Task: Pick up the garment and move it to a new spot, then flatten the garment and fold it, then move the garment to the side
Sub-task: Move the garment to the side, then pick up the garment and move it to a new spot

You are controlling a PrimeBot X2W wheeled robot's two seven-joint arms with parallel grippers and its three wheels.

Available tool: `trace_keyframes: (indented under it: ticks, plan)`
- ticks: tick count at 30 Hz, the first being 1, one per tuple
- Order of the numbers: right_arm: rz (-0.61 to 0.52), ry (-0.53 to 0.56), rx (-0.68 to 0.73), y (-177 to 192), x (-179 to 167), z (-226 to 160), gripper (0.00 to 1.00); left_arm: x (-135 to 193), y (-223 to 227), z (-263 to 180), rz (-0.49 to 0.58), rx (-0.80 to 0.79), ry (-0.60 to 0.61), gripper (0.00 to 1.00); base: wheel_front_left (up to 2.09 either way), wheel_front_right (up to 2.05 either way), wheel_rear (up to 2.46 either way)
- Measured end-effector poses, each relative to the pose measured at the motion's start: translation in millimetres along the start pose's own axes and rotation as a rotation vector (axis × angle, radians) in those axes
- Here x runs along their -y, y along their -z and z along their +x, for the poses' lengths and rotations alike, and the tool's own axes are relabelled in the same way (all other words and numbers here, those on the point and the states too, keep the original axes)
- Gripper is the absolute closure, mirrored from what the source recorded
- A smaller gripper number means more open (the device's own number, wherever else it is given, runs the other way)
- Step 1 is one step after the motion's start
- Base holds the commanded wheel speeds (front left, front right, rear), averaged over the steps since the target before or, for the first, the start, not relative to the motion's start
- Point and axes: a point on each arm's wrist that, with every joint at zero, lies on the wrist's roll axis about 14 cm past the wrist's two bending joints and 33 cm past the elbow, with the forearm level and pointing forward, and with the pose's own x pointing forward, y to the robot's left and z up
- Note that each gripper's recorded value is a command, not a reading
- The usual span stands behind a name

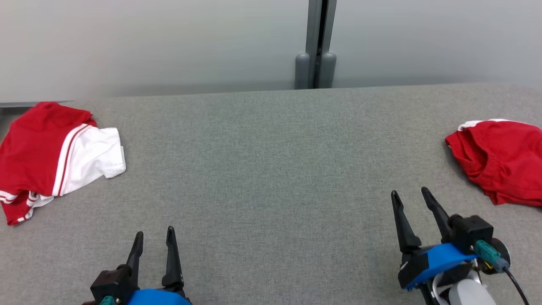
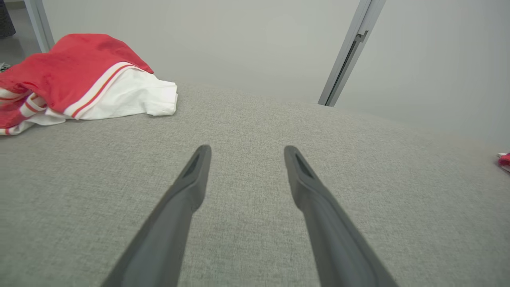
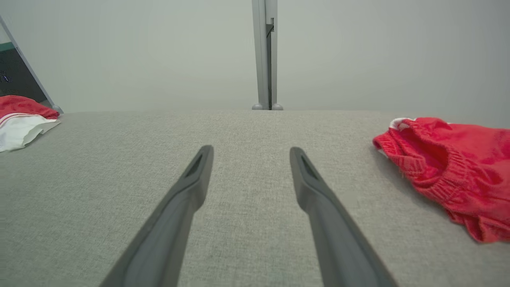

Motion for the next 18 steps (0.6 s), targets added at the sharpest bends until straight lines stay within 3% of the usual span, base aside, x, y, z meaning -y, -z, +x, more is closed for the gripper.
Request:
trace_keyframes:
  ticks: [18]
  plan:
    - [0.051, -0.002, 0.02, 0.0, -6.9, -31.4, 0.0, 5.8, -7.3, -14.1, -0.003, 0.034, 0.011, 0.0, 0.0, 0.0, 0.0]
